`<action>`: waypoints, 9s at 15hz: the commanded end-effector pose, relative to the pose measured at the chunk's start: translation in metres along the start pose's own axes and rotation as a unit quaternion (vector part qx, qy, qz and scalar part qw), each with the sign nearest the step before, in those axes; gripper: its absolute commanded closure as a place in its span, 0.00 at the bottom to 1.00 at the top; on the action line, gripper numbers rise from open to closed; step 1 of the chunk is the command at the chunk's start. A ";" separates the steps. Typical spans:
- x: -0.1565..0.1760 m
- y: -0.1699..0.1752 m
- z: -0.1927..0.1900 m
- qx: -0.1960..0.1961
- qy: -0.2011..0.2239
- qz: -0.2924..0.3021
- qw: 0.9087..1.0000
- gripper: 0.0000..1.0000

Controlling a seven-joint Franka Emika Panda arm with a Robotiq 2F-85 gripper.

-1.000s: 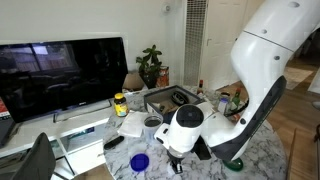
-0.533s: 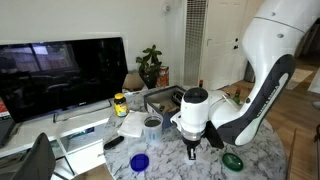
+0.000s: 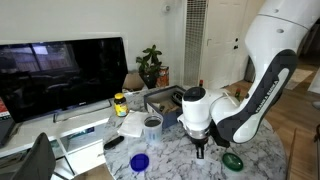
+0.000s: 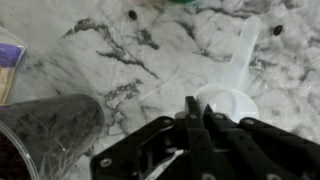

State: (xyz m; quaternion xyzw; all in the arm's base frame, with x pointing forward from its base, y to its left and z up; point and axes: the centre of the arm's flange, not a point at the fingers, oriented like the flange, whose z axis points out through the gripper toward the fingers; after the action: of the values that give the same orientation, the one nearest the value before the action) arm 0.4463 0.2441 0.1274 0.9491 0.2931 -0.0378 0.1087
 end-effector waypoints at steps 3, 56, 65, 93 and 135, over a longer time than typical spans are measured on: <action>-0.005 -0.005 0.012 0.011 -0.014 0.011 1.000 0.99; -0.052 0.148 -0.052 0.023 0.145 0.195 0.970 0.68; -0.049 0.137 -0.032 0.028 0.142 0.185 0.972 0.68; -0.044 0.139 -0.098 -0.012 0.094 0.200 0.975 0.98; -0.055 0.018 -0.012 0.128 0.102 0.149 0.975 0.98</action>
State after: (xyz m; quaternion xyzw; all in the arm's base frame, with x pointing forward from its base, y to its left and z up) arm 0.4126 0.2005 0.1569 0.9879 0.1467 0.0360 -0.0360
